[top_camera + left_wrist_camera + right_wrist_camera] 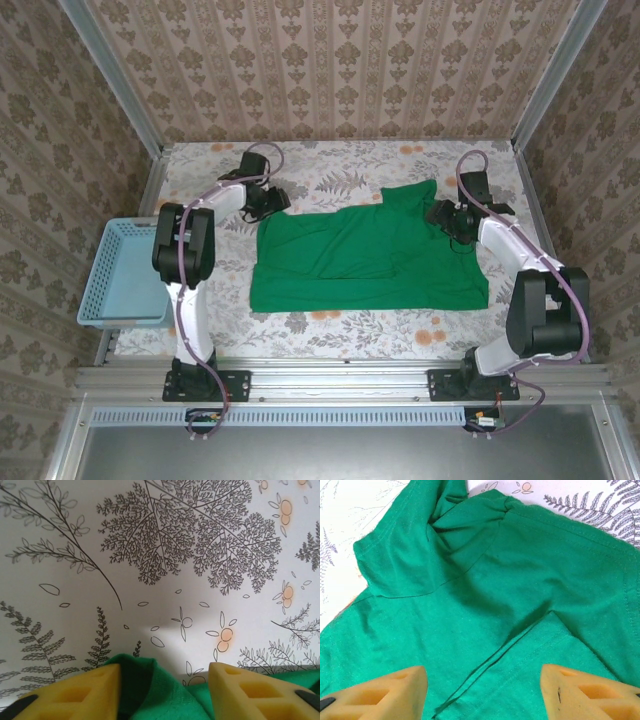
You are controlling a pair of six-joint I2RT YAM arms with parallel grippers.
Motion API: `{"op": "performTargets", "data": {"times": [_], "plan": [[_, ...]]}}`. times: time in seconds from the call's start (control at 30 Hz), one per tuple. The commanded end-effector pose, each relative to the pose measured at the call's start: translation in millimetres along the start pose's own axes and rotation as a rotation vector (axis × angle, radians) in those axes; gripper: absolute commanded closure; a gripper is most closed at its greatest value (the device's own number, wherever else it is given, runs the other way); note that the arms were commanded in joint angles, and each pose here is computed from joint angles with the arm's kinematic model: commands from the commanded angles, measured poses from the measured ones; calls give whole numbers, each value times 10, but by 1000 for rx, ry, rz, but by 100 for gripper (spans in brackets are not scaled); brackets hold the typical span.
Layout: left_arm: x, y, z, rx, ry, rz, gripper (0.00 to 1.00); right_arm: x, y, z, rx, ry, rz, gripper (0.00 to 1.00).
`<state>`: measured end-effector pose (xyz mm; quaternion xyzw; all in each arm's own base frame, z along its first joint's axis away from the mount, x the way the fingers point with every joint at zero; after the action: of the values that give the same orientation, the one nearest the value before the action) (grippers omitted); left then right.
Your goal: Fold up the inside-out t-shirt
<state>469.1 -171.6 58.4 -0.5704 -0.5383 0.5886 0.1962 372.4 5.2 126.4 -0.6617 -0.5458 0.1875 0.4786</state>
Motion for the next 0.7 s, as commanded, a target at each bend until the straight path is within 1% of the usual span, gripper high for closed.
{"op": "performTargets", "data": {"times": [0.0, 0.13, 0.23, 0.3, 0.37, 0.47, 0.53, 0.63, 0.67], "plan": [[-116, -13, -53, -6, -1, 27, 57, 44, 36, -147, -12, -27, 2, 37], [-127, -16, -83, -15, 2, 29, 68, 82, 226, -275, 8, -53, 16, 37], [-153, -53, -99, -26, 10, 37, 77, 139, 415, -421, 22, -71, 19, 37], [-153, -90, -98, -36, 15, 37, 82, 205, 528, -534, 27, -85, 8, 37], [-160, -164, -98, -55, 27, 44, 83, 258, 629, -671, 18, -105, 6, 37], [-164, -289, -100, -80, 51, 49, 85, 230, 799, -837, 27, -136, 64, 40], [-142, -355, -97, -93, 51, 59, 87, 220, 898, -968, 20, -160, 97, 43], [-106, -433, -102, -113, 47, 71, 90, 167, 1063, -1045, 53, -195, 151, 49], [-93, -449, -98, -116, 47, 71, 91, 133, 1135, -1061, 71, -203, 169, 52]]}}
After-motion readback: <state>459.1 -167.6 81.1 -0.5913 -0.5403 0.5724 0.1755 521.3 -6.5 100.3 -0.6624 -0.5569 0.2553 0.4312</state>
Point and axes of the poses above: each hand's point on the last joint's axis, 136 mm out from that joint toward the fingers, its own y axis out along the fingers, its own x axis along the line the jaws close on, z = x × y, the point moved 2 cm from there along -y, back along the fingers, and after that the axes turned 10 degrees about -y, right-handed, at the moved point
